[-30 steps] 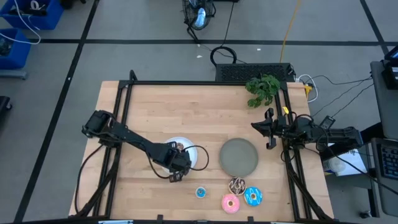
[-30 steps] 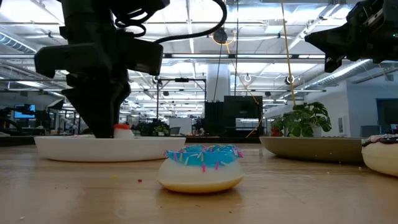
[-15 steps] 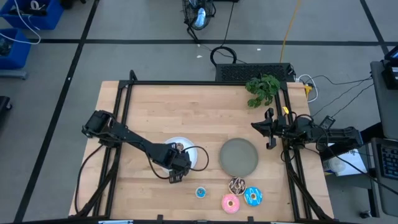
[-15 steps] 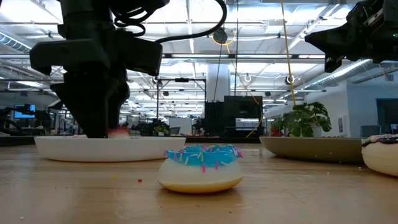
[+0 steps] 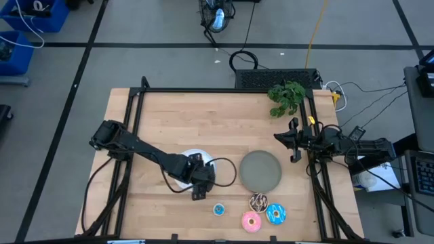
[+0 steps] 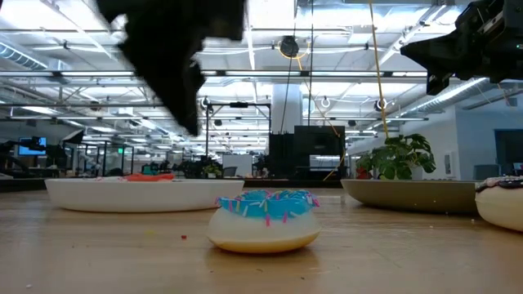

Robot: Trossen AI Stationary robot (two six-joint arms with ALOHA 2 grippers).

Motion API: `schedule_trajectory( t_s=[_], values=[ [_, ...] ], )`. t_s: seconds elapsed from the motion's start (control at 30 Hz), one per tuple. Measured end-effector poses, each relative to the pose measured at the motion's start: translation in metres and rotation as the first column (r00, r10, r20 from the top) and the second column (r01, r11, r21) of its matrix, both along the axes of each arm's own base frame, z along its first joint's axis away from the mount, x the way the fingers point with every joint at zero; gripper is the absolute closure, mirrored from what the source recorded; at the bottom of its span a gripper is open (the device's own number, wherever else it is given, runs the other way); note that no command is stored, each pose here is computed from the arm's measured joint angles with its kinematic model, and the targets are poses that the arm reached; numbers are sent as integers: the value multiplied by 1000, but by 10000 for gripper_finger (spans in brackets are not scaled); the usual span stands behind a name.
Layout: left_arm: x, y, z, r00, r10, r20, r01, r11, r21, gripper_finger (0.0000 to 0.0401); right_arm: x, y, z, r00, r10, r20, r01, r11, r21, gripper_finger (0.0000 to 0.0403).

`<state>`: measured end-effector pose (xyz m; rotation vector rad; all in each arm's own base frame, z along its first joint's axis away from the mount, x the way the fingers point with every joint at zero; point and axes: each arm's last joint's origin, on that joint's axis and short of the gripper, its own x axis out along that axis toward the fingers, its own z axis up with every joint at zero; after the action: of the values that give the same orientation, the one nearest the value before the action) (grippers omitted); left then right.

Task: Pick & Place donuts
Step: Put the small blue donut on the white plate

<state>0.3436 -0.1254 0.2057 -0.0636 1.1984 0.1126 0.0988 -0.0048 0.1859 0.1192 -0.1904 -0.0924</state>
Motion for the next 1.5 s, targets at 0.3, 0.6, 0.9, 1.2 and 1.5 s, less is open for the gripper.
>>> schedule_trajectory(
  t_s=[0.3, 0.6, 0.9, 1.2, 1.5],
  values=[
    [25, -18, 41, 989, -46, 143, 51, 998, -34, 202, 0, 0, 0, 1000, -1, -1, 1, 1000, -4, 403],
    [67, -65, 20, 946, -322, 46, 320, 947, 36, 376, 0, 0, 0, 1000, -1, -4, 1, 1000, -4, 403],
    [89, -70, 8, 938, -344, 41, 344, 939, 12, 388, 0, 0, -1, 1000, 0, -6, 0, 1000, -4, 403],
    [86, -66, 6, 945, -326, -2, 326, 945, 7, 384, 0, 0, 0, 1000, -1, -6, 1, 1000, -7, 403],
    [86, -67, 6, 950, -313, 3, 313, 950, 2, 394, 0, 0, -1, 1000, -1, -6, 1, 1000, -7, 403]
  ],
)
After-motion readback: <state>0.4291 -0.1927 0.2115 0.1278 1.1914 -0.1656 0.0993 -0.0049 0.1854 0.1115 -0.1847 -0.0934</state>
